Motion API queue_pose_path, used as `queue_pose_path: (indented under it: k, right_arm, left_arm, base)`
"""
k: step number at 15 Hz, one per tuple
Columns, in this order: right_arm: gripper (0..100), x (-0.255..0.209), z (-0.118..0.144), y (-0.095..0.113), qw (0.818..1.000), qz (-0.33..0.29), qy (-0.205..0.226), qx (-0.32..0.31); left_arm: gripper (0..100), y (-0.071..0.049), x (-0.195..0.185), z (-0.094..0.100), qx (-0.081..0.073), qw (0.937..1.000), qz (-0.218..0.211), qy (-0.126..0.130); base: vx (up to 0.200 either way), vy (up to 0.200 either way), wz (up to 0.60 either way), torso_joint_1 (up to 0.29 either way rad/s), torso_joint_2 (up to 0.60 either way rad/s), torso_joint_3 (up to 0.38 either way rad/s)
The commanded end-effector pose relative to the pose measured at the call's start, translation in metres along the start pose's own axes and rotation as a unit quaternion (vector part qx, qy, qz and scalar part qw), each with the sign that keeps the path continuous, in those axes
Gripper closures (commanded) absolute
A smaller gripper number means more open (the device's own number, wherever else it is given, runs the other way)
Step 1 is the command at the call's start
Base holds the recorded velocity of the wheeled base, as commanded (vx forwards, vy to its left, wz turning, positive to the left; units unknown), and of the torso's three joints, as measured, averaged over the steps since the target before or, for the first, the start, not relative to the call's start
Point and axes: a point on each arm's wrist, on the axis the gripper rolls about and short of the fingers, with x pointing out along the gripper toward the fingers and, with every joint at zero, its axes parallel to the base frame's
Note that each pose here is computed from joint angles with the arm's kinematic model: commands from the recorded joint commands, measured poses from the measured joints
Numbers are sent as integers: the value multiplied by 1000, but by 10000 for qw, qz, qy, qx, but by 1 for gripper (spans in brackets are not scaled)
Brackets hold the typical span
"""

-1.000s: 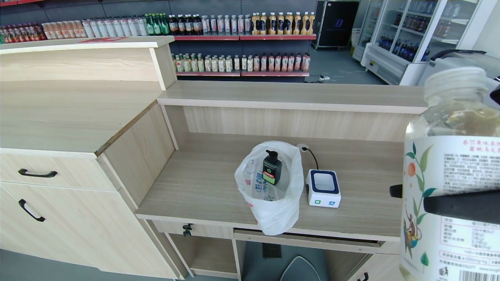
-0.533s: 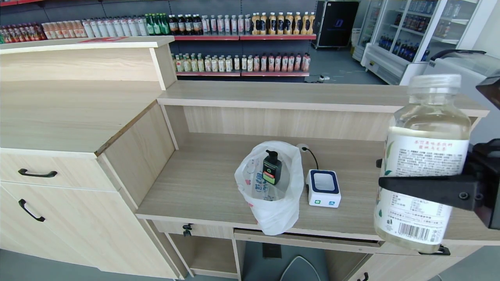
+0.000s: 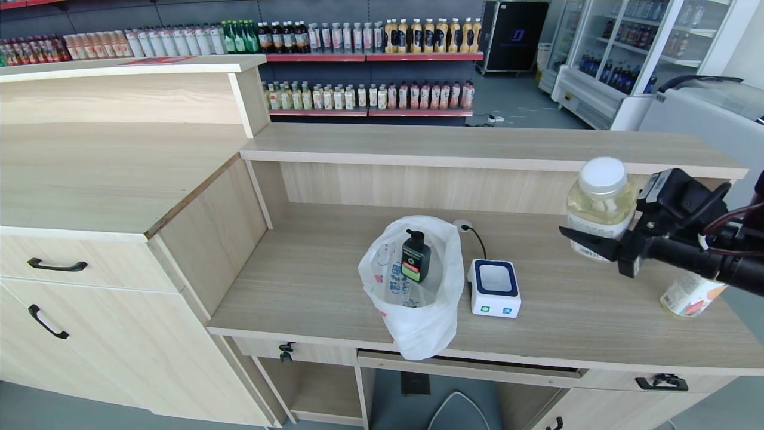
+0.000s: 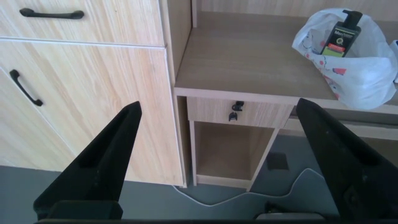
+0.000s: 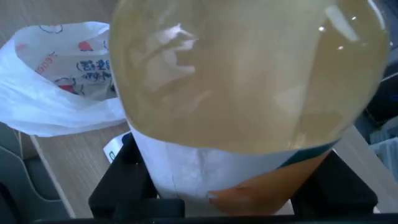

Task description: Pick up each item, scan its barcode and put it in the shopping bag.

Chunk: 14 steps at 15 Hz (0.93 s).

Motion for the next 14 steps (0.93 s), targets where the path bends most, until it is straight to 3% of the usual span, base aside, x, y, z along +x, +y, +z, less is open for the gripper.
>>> queue_pose_path:
  k: [1, 6, 11, 14]
  right_arm:
    - [100, 21, -51, 11, 9991, 128, 402, -25]
    - [100, 51, -98, 24, 9972, -58, 265, -692]
    - [100, 87, -117, 37, 9942, -20, -462, -976]
    - [100, 99, -129, 41, 9927, 47, -632, -1022]
  left_arm:
    - [0, 0, 0, 0, 0, 10000, 0, -1]
    - [0, 0, 0, 0, 0, 10000, 0, -1]
    - [0, 0, 0, 0, 0, 10000, 0, -1]
    - [0, 0, 0, 0, 0, 10000, 0, -1]
  base:
    - [0, 0, 0, 0, 0, 0]
    - [0, 0, 0, 0, 0, 0]
    - [0, 0, 0, 0, 0, 0]
    - [0, 0, 0, 0, 0, 0]
